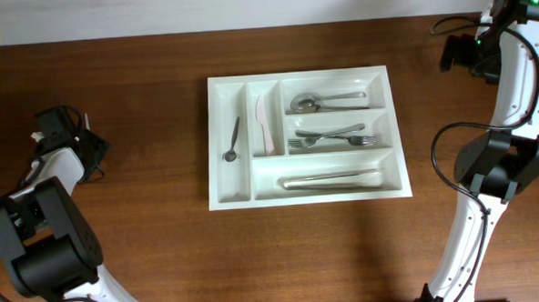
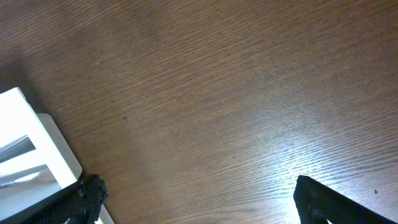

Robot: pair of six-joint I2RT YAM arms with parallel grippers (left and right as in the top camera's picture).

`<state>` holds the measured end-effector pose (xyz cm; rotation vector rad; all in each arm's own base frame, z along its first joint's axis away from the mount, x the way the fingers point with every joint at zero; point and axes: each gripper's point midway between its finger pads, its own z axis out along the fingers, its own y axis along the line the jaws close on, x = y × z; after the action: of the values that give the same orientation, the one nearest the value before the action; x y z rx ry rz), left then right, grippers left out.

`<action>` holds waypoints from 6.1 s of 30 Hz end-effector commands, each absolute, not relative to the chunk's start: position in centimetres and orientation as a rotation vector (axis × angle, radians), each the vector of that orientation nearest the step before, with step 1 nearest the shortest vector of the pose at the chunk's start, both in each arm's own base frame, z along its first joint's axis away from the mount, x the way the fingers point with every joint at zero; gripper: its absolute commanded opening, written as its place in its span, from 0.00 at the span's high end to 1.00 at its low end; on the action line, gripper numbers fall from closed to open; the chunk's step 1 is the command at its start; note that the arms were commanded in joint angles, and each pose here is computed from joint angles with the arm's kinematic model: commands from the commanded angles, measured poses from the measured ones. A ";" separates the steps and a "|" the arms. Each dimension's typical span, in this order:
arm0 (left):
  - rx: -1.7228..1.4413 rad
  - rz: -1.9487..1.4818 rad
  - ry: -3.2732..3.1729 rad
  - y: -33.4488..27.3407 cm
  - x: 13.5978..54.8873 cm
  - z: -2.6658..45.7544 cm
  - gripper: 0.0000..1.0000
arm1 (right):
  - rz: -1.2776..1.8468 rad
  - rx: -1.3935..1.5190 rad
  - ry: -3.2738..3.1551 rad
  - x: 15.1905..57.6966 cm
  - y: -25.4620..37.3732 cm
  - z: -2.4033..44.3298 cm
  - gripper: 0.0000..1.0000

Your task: Pack container

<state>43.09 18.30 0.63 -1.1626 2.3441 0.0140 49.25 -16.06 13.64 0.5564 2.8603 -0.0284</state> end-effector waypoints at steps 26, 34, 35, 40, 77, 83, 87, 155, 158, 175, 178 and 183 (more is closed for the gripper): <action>-0.443 -0.917 2.112 7.3 52.5 14.5 0.98 | -0.026 0.533 2.831 49.5 -15.8 15.0 0.01; -0.060 -1.234 2.070 -0.4 50.3 17.3 0.98 | -0.026 0.533 2.831 49.5 -15.8 15.0 0.01; -0.041 -1.252 2.068 -0.9 50.1 17.4 0.98 | -0.026 0.533 2.831 49.5 -15.8 15.0 0.01; -0.063 -1.298 2.145 -3.7 49.5 16.3 0.98 | -0.026 0.533 2.831 49.5 -15.8 15.0 0.01; -0.763 -0.617 2.733 -12.3 42.0 9.3 0.98 | -0.026 0.533 2.831 49.5 -15.8 15.0 0.01; -0.764 -0.584 2.734 -12.9 41.8 9.2 0.98 | -0.026 0.533 2.831 49.5 -15.8 15.0 0.01; -0.766 -0.582 2.735 -12.8 41.8 9.1 0.98 | -0.026 0.533 2.831 49.5 -15.8 15.0 0.01; -0.296 0.478 2.546 12.5 43.4 15.5 0.01 | -0.067 0.471 2.574 40.9 -12.7 31.7 0.01; -0.295 0.478 2.546 12.5 43.4 15.5 0.01 | -0.058 0.475 2.625 35.7 -10.9 31.6 0.01; -0.296 0.478 2.546 12.5 43.4 15.5 0.01 | -0.193 0.207 2.163 25.5 -5.2 35.4 0.01; -0.296 0.478 2.546 12.5 43.4 15.5 0.01 | -0.125 0.152 1.903 26.9 -4.0 36.8 0.01; -0.295 0.478 2.546 12.5 43.4 15.5 0.01 | -0.044 0.069 1.680 27.0 -2.3 35.4 0.01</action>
<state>43.13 12.30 14.14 -0.3075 2.5774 0.4772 27.30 -3.69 37.50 0.1287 1.6957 -0.1026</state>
